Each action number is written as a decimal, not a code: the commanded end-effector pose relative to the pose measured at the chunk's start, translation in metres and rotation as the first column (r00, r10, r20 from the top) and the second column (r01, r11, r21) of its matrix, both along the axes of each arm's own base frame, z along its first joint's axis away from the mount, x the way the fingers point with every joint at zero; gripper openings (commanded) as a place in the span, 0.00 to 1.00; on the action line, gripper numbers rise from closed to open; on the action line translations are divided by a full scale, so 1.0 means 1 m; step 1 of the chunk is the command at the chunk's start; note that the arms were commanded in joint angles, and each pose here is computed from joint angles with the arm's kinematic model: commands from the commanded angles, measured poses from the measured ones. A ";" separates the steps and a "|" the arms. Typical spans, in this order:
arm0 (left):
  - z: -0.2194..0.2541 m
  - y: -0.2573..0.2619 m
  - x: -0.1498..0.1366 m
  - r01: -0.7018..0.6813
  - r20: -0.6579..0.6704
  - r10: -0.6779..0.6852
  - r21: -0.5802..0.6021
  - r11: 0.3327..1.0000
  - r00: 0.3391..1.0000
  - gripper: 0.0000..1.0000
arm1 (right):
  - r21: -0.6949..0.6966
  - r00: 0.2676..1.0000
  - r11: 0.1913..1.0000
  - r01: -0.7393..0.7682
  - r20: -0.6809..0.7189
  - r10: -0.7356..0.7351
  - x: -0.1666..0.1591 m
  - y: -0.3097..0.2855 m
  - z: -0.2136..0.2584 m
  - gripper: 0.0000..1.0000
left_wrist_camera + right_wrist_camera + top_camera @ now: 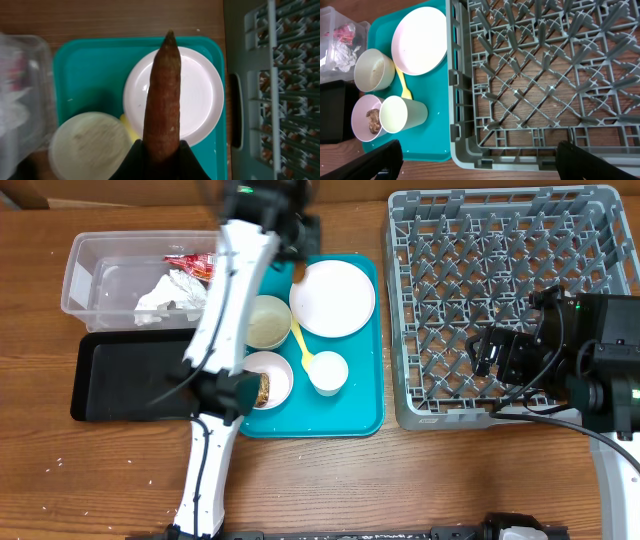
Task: Sort waste into correct bins and load items into the dishwasher
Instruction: 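Grasp the brown food scrap on the pink plate with the left gripper, then drop the food scrap onto the black tray with the left gripper, then grasp the white cup with the left gripper and lift it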
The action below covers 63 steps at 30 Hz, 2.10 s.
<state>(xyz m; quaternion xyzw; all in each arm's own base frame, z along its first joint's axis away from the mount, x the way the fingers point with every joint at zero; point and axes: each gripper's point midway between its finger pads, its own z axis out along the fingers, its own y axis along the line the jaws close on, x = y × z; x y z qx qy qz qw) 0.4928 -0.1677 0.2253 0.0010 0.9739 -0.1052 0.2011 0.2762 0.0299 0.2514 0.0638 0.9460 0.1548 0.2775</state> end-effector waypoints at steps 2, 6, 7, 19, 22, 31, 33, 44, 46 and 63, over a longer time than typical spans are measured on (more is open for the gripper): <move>0.081 0.051 -0.018 -0.015 0.148 0.022 -0.050 0.999 0.989 0.04 | 0.003 1.000 1.000 -0.002 0.028 0.002 0.003 0.000 0.009 1.00; 0.120 0.090 -0.053 -0.067 0.179 0.068 -0.012 0.998 0.981 0.04 | 0.003 1.000 1.000 -0.002 0.029 0.002 0.003 0.000 0.009 1.00; 0.122 0.099 -0.061 -0.087 0.171 0.085 0.004 0.996 0.982 0.04 | 0.003 1.000 1.000 -0.002 0.029 0.002 0.003 0.000 0.009 1.00; -0.043 0.230 -0.177 -0.405 -0.398 0.437 0.168 0.899 0.806 0.04 | 0.001 0.999 1.000 -0.002 0.047 0.002 0.006 0.000 0.011 1.00; -0.102 0.246 -0.180 -0.468 -0.430 0.476 0.132 0.874 0.767 0.04 | 0.001 0.999 1.000 -0.002 0.048 0.002 0.007 0.000 0.012 1.00; -0.182 0.250 -0.178 -0.477 -0.365 0.490 0.131 0.869 0.792 0.26 | 0.001 0.999 1.000 -0.002 0.047 0.002 0.006 0.000 0.011 1.00; -0.185 0.252 -0.173 -0.481 -0.340 0.492 0.124 0.868 0.801 0.46 | 0.001 0.999 1.000 -0.002 0.046 0.002 0.006 0.000 0.011 1.00; -0.090 0.202 -0.125 -0.236 -0.233 0.230 0.002 0.972 0.945 0.67 | 0.001 0.999 1.000 -0.002 0.046 0.002 0.006 0.000 0.011 1.00; -0.072 0.161 -0.121 -0.055 -0.194 0.053 -0.003 0.999 0.980 0.68 | 0.001 0.999 1.000 -0.002 0.046 0.002 0.006 0.000 0.011 1.00; -0.147 0.007 -0.169 0.523 -0.288 -0.488 0.054 0.851 0.824 0.52 | 0.001 0.999 1.000 -0.002 0.046 0.002 0.006 0.000 0.011 1.00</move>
